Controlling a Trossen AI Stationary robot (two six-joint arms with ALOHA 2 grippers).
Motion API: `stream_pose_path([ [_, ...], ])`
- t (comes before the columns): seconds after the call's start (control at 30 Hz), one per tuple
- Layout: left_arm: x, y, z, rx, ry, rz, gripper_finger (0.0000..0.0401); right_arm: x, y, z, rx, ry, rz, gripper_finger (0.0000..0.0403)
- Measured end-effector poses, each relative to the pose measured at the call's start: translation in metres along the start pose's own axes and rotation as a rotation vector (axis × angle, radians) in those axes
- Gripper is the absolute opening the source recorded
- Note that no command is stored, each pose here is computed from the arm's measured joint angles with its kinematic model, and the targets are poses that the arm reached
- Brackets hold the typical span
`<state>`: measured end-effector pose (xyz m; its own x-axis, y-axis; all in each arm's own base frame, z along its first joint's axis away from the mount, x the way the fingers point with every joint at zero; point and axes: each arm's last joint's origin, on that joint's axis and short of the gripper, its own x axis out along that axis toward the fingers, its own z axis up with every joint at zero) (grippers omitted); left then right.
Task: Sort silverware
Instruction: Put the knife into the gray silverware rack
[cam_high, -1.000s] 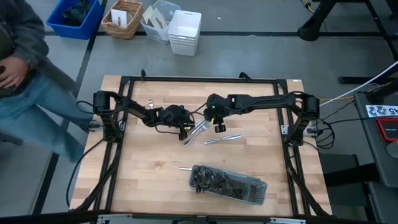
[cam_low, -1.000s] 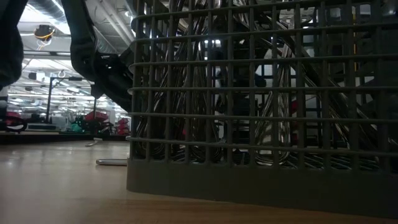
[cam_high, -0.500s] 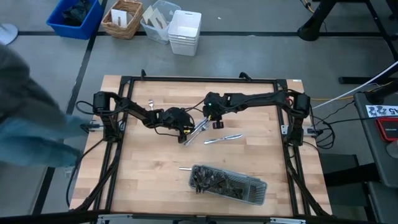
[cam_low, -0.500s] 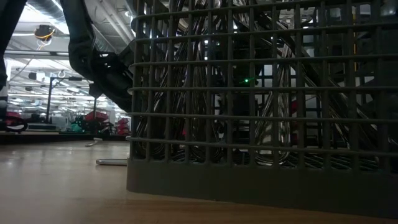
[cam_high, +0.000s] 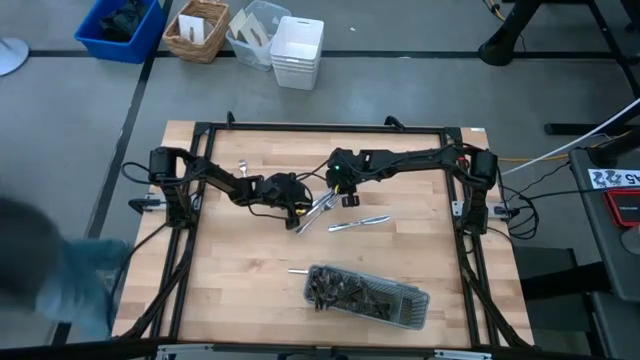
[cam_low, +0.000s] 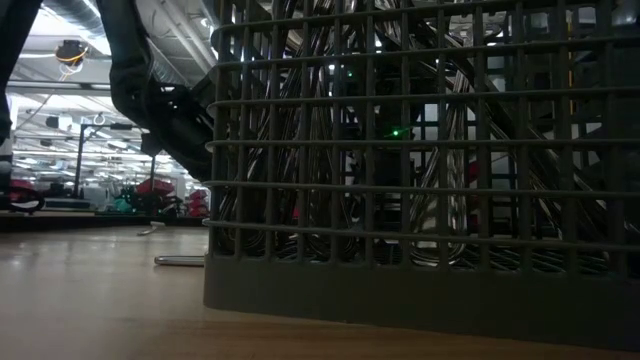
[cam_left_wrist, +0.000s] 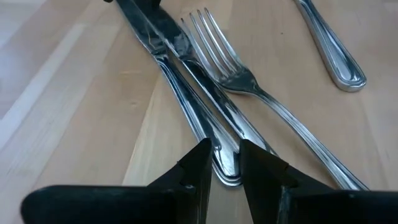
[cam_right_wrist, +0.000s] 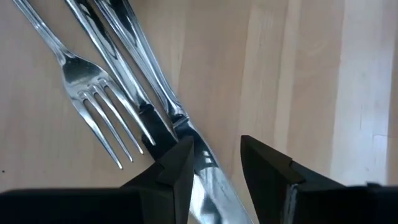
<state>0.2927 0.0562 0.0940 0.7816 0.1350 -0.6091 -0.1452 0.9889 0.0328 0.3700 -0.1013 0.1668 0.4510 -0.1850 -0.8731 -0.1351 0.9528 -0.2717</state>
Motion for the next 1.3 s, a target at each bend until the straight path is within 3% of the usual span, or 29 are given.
stream_pose_path([
  [0.4,0.000,0.011,-0.001,-0.002,0.006,0.078,0.0074,0.000,0.000,0.000,0.000,0.001,-0.006,0.0133],
  [0.63,0.000,0.014,0.000,0.008,0.003,0.090,0.0074,0.000,-0.005,0.005,0.007,-0.040,-0.077,0.0133],
  [1.13,0.000,0.014,-0.001,0.000,0.003,0.088,0.0074,0.003,-0.016,0.006,0.043,-0.132,-0.044,0.0133],
  [1.3,0.000,0.013,-0.001,0.001,0.002,0.084,0.0074,0.025,-0.011,0.002,0.035,-0.116,0.011,0.0133],
])
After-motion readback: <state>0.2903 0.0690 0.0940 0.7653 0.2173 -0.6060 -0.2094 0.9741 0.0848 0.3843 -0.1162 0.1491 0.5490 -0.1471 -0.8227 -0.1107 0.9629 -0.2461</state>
